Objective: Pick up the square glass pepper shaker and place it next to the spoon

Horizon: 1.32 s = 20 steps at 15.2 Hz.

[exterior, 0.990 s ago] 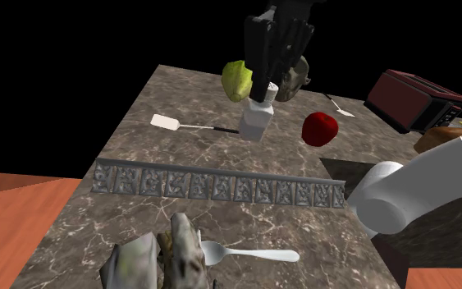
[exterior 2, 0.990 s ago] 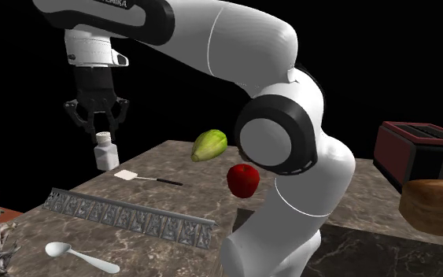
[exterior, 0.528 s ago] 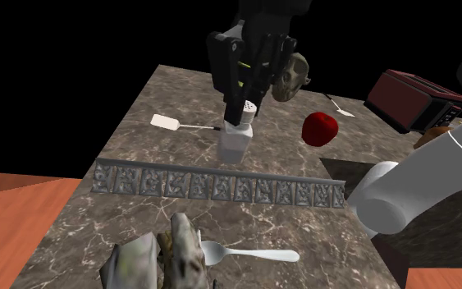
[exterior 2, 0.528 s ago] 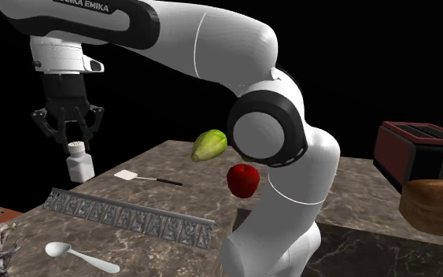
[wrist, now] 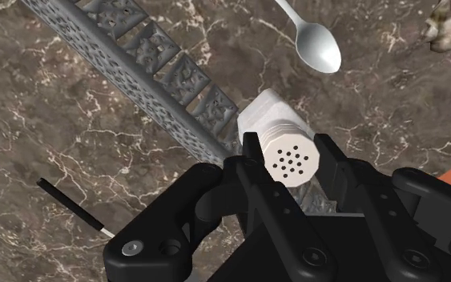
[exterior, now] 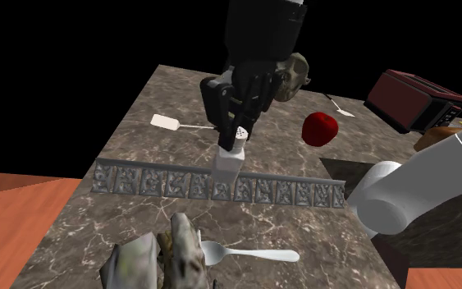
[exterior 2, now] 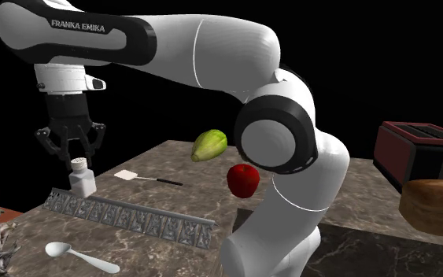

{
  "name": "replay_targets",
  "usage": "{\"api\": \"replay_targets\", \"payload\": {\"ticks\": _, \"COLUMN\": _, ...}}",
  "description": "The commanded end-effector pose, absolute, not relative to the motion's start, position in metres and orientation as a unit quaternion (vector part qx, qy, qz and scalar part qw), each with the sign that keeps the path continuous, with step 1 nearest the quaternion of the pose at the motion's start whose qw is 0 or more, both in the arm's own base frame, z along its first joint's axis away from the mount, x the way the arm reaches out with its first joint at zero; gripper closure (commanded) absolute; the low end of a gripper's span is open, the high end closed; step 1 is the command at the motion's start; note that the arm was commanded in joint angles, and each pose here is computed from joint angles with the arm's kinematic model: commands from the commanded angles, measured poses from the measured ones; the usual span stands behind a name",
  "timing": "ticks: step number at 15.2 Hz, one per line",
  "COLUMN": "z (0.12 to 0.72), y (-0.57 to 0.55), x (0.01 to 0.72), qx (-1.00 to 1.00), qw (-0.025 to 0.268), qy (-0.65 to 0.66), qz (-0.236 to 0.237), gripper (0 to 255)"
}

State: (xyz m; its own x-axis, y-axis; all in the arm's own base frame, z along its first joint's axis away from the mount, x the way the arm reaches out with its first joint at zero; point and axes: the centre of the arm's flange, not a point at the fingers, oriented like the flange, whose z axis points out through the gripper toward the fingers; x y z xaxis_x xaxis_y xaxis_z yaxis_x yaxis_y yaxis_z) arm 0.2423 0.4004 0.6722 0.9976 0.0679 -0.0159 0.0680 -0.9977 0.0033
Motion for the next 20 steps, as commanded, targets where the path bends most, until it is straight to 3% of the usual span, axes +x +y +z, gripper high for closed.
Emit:
{"api": "replay_targets", "payload": {"ticks": 1, "z": 0.661, "y": 0.400, "x": 0.242, "qx": 0.999, "qw": 0.002, "qy": 0.034, "qz": -0.008, "gripper": 255}}
{"api": "replay_targets", "payload": {"ticks": 20, "z": 0.575, "y": 0.400, "x": 0.242, "qx": 0.999, "qw": 0.002, "qy": 0.034, "qz": -0.008, "gripper": 255}}
